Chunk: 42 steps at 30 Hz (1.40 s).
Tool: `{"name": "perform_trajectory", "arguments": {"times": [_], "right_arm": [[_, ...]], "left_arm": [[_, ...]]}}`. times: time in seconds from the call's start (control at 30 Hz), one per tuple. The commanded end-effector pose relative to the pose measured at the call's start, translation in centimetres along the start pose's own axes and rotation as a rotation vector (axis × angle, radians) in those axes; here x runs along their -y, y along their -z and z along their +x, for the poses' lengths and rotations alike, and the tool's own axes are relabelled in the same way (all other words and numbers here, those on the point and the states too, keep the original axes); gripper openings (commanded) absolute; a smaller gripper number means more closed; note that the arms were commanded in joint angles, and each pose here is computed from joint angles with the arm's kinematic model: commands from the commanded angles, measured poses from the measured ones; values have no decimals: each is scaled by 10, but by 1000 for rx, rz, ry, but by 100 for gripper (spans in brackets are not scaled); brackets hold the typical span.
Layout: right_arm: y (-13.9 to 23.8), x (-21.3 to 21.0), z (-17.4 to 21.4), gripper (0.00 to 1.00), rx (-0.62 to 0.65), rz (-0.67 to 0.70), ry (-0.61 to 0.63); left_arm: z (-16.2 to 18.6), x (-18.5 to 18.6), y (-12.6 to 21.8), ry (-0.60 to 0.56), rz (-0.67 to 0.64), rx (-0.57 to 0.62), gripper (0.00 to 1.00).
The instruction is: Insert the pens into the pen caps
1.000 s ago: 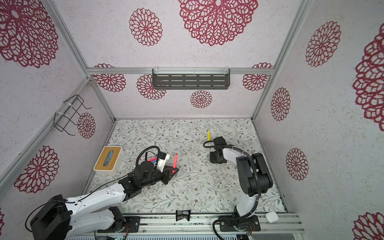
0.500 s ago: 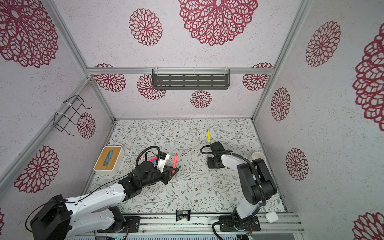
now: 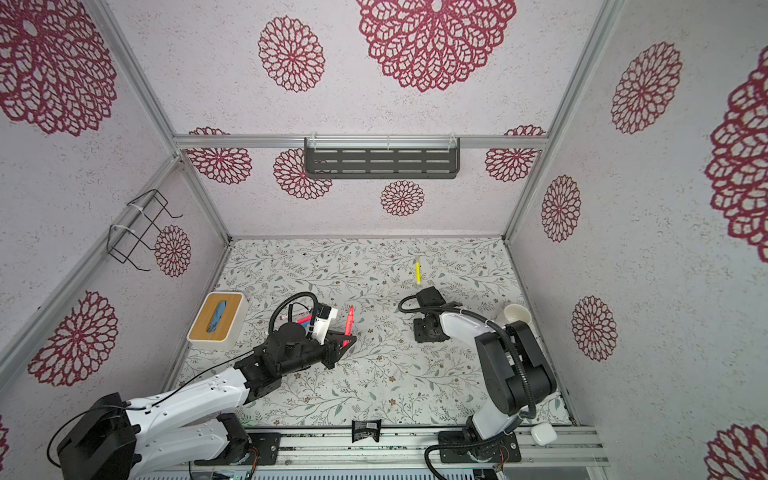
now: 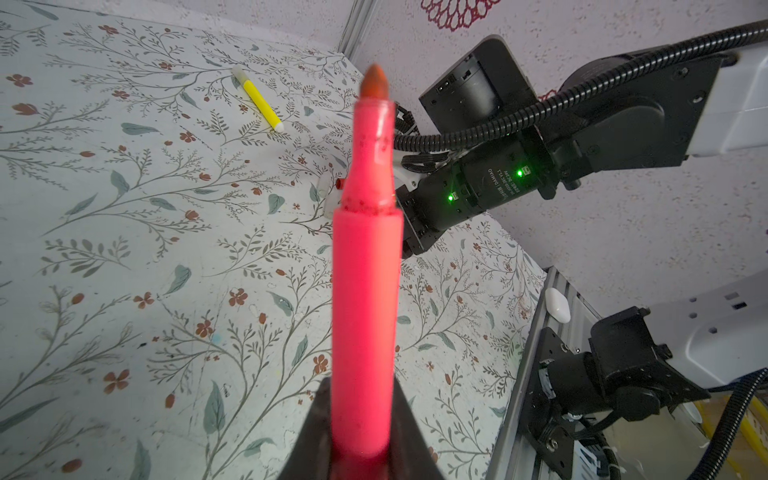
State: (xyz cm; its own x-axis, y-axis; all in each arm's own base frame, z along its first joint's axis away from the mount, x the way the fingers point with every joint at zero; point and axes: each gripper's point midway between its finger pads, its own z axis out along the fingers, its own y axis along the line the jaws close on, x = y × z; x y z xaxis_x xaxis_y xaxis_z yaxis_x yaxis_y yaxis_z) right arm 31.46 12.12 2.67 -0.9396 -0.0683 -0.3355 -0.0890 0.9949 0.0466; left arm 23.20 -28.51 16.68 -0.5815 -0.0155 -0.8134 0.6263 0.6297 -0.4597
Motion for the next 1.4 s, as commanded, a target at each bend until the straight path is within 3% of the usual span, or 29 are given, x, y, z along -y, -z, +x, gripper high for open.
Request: {"name": "perform_trajectory", "arguments": {"times": [0.0, 0.37, 0.77, 1.37], "right_arm": [[4, 0, -14, 42, 14, 21, 9], [-15, -20, -21, 42, -4, -72, 13], [-11, -49, -18, 43, 0, -161, 60], [6, -37, 20, 38, 3, -72, 31]], "left_arm": [[-2, -4, 4, -7, -16, 19, 0], [-1, -8, 9, -13, -39, 27, 0], [-2, -10, 10, -16, -47, 34, 0], [0, -14, 16, -12, -61, 43, 0]]}}
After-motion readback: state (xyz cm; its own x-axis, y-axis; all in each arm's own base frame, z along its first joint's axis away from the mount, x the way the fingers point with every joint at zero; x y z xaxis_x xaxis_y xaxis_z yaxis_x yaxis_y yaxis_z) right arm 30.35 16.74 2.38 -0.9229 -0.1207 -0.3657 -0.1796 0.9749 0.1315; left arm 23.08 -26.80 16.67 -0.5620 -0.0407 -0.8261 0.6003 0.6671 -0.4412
